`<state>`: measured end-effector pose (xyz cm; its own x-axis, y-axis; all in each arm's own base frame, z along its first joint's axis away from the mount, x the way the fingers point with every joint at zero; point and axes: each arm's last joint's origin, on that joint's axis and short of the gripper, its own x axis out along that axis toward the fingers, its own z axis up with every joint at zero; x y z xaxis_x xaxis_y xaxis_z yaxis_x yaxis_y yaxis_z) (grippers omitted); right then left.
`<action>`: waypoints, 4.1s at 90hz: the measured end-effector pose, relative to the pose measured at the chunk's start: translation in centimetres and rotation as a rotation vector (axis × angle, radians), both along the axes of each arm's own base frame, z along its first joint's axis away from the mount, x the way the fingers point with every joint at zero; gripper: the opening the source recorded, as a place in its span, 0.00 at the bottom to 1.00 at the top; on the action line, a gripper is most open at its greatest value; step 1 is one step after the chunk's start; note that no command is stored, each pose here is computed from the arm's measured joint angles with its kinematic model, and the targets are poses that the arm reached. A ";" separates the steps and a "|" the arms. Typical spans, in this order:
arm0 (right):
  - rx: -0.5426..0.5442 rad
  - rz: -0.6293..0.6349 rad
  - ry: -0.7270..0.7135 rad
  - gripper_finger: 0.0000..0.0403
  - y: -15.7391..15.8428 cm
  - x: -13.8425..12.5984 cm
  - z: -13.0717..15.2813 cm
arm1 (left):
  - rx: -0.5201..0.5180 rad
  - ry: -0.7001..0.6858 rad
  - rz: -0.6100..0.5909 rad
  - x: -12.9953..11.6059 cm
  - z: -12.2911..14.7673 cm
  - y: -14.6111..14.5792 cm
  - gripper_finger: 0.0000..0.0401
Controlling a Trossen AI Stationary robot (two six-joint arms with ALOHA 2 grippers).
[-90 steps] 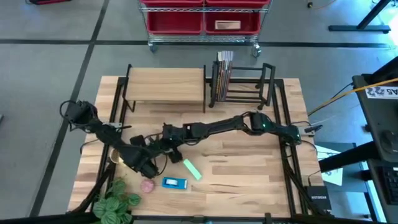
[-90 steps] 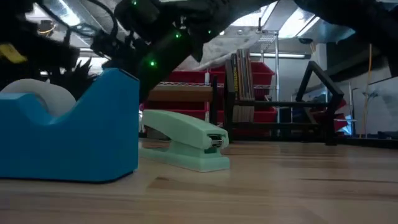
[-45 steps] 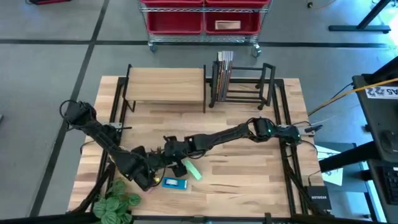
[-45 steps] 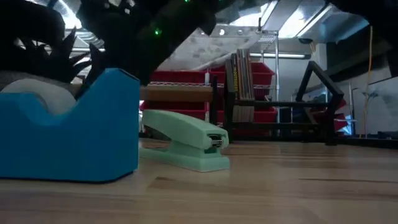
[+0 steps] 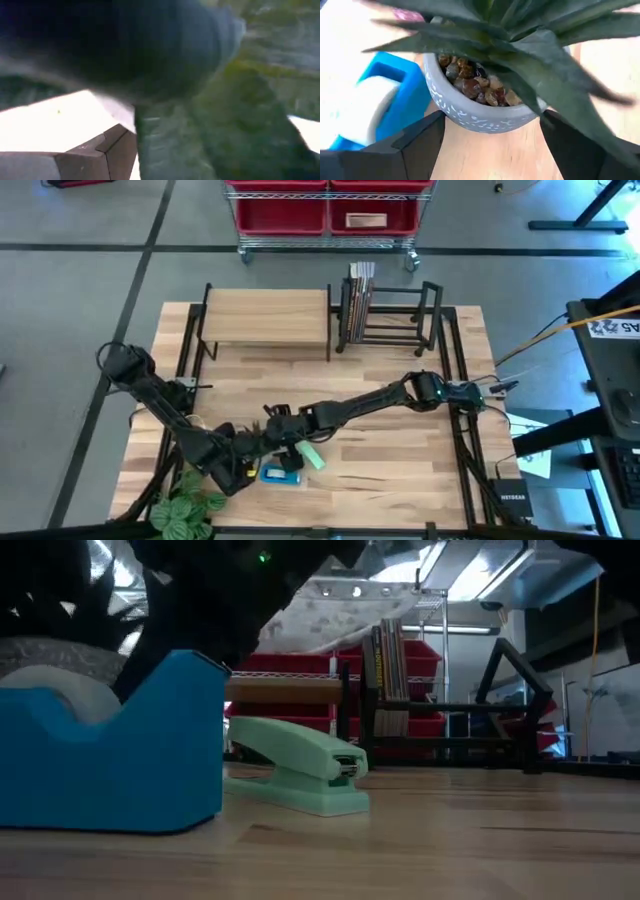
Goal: Stock shelves
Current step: Remove the gray plotted plant from under the shelf, then adjust the green stapler to the center
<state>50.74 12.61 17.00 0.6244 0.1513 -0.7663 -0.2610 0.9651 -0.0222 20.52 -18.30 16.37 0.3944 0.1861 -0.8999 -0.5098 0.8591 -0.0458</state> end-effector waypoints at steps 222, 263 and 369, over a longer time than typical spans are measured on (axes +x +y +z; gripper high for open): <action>-0.497 -0.514 0.019 0.76 6.2 -23.8 18.5 | 0.466 -0.582 -0.300 3.1 14.9 0.0 0.63; -0.168 -0.510 -0.062 0.76 9.1 -24.5 8.6 | 0.314 -0.468 -1.160 10.5 7.8 2.1 0.62; -0.099 -0.524 -0.106 0.76 9.4 -24.1 7.7 | -0.026 -0.052 -0.784 17.0 -1.3 9.1 0.48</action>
